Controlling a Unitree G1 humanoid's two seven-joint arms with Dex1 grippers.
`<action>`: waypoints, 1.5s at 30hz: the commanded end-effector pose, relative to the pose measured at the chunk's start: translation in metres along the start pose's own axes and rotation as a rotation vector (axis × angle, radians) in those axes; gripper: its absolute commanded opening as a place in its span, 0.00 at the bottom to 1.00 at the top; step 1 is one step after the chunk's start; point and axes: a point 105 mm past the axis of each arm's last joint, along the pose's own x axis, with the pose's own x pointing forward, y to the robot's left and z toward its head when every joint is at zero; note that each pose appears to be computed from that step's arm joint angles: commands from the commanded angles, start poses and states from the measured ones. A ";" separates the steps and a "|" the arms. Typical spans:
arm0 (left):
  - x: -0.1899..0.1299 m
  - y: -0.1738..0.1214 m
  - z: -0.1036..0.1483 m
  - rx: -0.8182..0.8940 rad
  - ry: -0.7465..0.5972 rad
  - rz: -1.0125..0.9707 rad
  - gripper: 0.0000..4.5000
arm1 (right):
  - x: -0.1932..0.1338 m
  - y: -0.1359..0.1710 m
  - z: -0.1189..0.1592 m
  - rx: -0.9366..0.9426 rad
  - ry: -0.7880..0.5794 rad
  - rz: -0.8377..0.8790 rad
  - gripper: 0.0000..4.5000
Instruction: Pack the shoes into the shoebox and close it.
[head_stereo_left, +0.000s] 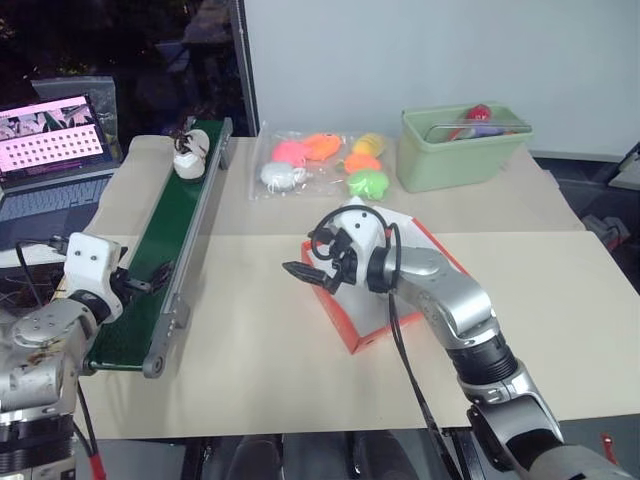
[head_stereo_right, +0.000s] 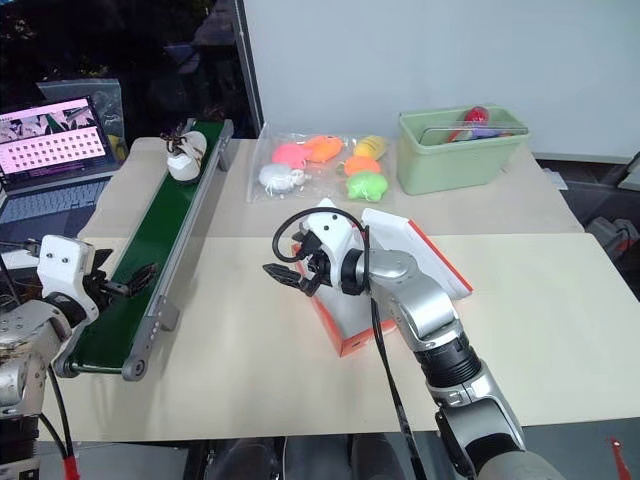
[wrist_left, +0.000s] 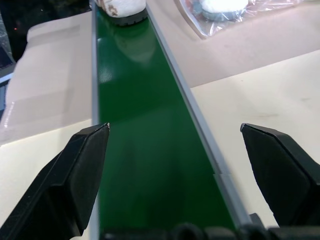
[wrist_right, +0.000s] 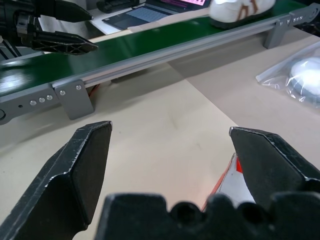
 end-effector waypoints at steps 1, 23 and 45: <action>0.001 0.003 0.013 0.024 -0.047 0.019 1.00 | -0.007 0.001 0.015 -0.027 -0.053 -0.011 0.99; 0.020 -0.013 0.008 -0.080 -0.093 0.141 1.00 | -0.010 -0.002 0.018 -0.024 -0.053 -0.018 0.99; 0.032 -0.021 -0.005 -0.096 -0.030 0.118 0.47 | -0.014 -0.005 0.025 -0.013 -0.073 -0.030 1.00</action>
